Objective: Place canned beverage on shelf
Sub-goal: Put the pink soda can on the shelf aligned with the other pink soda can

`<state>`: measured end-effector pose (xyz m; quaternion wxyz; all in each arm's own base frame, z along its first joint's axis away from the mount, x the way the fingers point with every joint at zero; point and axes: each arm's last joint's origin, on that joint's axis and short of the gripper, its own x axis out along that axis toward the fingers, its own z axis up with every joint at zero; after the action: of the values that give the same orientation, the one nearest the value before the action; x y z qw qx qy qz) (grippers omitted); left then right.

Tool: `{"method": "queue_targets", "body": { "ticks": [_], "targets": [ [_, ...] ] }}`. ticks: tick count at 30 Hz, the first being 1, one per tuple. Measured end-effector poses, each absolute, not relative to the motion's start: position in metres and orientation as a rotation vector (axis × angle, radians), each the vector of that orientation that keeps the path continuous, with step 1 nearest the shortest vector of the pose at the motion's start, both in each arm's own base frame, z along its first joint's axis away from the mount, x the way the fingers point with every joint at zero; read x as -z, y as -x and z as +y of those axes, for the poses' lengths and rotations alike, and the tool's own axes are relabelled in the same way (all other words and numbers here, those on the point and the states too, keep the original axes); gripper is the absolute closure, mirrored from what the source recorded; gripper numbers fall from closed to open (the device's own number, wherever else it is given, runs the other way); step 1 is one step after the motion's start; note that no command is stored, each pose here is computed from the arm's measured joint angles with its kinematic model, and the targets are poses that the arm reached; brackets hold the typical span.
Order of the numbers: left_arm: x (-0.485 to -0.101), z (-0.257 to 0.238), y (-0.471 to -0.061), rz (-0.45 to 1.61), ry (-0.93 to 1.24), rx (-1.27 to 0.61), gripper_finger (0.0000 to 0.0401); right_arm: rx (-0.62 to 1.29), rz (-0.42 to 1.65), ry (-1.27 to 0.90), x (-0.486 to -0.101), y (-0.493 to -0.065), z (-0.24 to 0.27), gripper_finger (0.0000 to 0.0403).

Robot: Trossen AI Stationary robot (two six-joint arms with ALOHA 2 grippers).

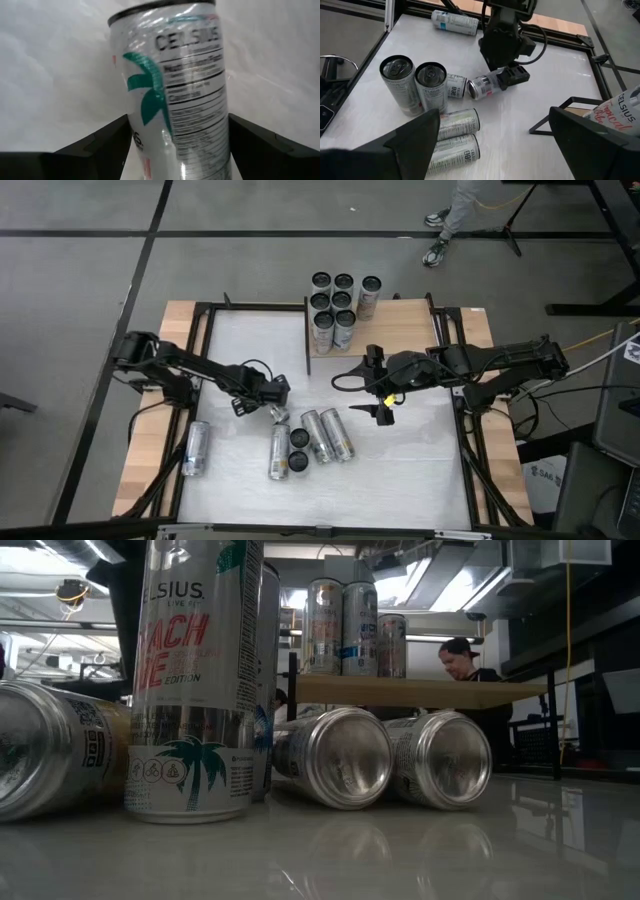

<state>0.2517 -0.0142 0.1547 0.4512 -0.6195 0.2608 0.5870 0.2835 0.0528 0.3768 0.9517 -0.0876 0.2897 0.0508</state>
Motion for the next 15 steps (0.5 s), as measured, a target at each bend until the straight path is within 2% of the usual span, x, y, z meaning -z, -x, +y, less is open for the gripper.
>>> {"method": "queue_targets", "body": {
  "ticks": [11, 15],
  "targets": [
    [-0.1535, -0.0143, -0.2524, 0.671, 1.486, -1.427, 0.0171, -0.106, 0.589, 0.188, -0.3768, -0.2835, 0.0528, 0.004],
    [-0.1544, -0.0136, -0.2564, 0.669, 1.41, -1.345, 0.0173, -0.121, 0.607, 0.234, -0.3753, -0.2824, 0.0526, 0.004]
  ]
}}
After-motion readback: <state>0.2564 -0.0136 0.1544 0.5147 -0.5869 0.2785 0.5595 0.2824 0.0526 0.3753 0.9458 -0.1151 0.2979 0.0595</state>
